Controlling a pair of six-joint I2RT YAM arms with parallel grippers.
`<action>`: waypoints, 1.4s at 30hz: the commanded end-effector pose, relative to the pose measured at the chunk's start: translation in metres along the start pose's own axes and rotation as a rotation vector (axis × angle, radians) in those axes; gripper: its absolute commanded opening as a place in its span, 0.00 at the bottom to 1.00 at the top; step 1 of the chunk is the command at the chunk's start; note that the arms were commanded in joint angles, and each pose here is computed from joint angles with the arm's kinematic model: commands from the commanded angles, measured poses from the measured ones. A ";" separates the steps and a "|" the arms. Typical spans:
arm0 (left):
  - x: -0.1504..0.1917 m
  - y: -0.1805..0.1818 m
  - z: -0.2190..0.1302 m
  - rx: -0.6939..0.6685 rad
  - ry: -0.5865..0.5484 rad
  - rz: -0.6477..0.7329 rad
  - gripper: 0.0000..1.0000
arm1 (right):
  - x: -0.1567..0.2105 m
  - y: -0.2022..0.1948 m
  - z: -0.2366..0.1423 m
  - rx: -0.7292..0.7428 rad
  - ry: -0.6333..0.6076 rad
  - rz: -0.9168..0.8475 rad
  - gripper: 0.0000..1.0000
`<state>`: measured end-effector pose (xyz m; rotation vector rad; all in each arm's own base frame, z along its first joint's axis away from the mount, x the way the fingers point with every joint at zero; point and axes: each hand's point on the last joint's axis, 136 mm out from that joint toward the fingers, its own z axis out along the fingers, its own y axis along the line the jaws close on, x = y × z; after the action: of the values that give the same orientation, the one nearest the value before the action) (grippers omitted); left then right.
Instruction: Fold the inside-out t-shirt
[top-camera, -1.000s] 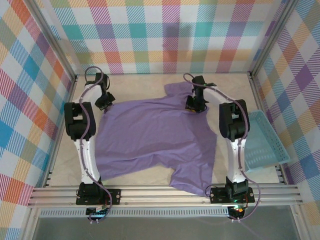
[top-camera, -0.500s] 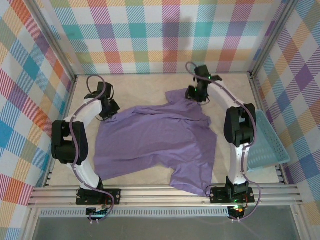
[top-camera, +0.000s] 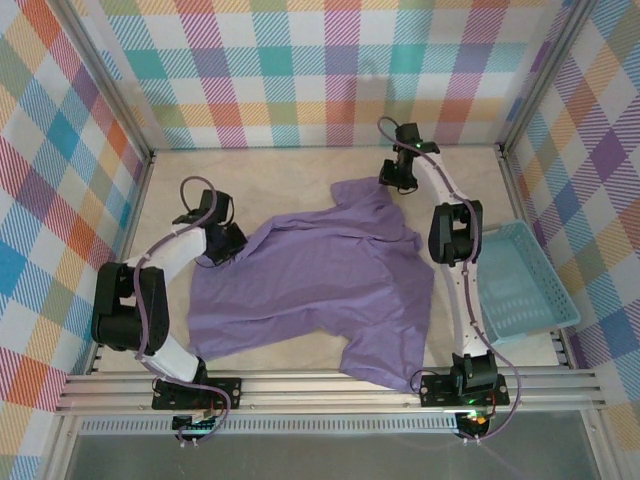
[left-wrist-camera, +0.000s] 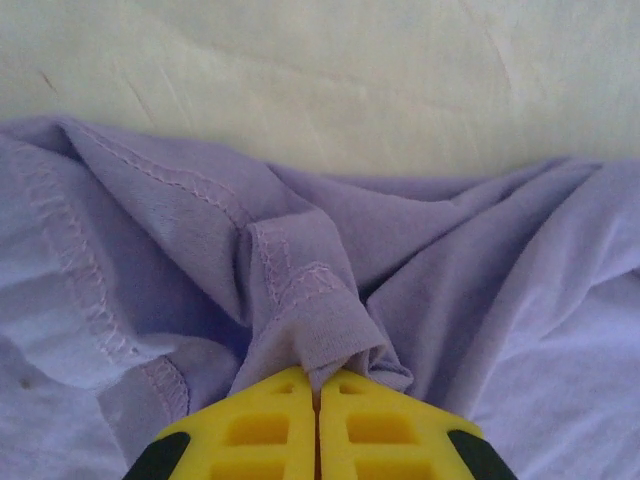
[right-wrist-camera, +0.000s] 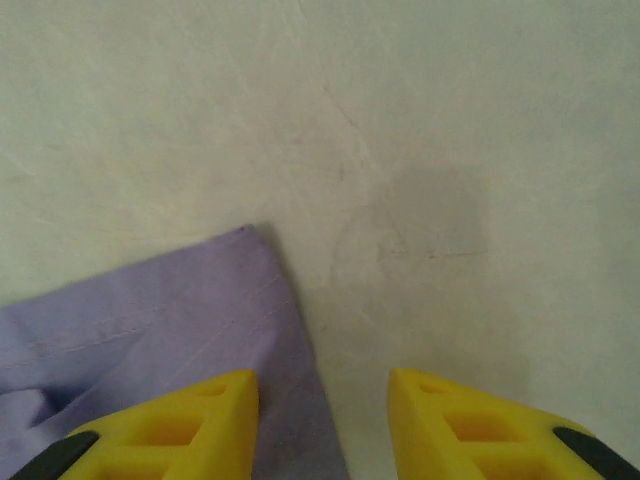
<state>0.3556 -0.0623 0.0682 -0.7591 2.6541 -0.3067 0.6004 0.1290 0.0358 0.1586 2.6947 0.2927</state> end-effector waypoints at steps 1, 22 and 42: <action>0.012 -0.006 -0.005 0.051 0.010 -0.011 0.08 | -0.011 0.011 -0.006 -0.026 -0.029 -0.040 0.39; 0.074 -0.002 -0.019 0.124 0.053 0.060 0.11 | 0.008 0.027 0.012 -0.026 0.021 -0.071 0.02; 0.094 0.026 -0.048 0.120 -0.025 0.104 0.49 | 0.075 0.016 -0.184 -0.124 -0.243 -0.044 0.00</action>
<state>0.2420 -0.0887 0.0699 -0.6152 2.6362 -0.4425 0.4570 0.1243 0.1921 0.0741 2.4120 0.3976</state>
